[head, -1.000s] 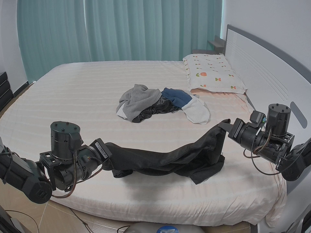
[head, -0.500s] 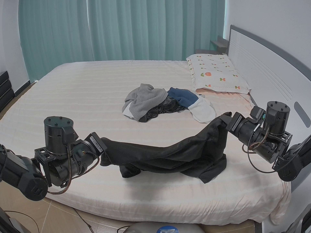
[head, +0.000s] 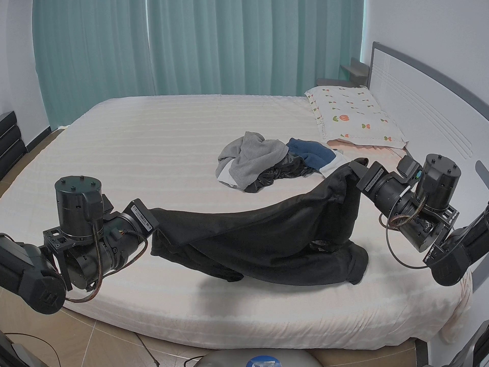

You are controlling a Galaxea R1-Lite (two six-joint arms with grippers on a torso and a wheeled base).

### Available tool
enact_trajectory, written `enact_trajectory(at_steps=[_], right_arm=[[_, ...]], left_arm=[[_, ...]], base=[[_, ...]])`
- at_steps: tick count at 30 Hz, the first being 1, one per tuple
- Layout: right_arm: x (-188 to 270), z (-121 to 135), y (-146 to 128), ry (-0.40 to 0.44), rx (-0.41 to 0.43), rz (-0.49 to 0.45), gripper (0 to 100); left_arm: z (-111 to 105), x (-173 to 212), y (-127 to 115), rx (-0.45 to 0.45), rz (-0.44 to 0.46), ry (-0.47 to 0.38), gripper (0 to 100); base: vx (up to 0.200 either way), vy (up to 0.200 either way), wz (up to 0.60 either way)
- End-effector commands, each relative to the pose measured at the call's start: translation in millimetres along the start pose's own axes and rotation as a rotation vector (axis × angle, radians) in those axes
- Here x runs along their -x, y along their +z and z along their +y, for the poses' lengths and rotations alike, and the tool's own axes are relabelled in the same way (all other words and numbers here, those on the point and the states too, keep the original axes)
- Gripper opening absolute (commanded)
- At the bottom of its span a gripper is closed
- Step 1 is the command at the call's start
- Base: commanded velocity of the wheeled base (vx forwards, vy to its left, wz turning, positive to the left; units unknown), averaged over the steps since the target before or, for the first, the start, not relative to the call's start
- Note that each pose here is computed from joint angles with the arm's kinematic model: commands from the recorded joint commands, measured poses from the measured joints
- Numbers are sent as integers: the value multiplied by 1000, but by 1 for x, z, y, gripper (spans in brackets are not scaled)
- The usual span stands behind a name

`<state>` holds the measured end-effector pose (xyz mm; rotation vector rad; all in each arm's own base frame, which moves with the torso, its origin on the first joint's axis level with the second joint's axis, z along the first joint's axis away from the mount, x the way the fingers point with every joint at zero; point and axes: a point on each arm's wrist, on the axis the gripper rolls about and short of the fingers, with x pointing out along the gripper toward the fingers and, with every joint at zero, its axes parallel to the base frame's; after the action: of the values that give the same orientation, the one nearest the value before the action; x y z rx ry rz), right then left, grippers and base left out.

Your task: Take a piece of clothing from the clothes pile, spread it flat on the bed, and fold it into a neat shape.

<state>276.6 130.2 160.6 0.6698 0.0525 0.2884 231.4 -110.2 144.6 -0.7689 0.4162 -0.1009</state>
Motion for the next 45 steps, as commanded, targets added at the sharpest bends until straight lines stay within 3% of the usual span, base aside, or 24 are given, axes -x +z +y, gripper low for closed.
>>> enact_trajectory(at_steps=[1,17,45], right_arm=[[0,0,0,10,-3,3,0],[-2,-2,-1,4,-14,4,0],[3,8,8,64,-24,-55,0]], left_arm=[[0,1,2,3,-6,-1,0],[-2,4,5,7,-17,-13,0],[3,1,12,18,-42,7,0]], base=[[0,200,0],[0,200,0],[0,200,0]])
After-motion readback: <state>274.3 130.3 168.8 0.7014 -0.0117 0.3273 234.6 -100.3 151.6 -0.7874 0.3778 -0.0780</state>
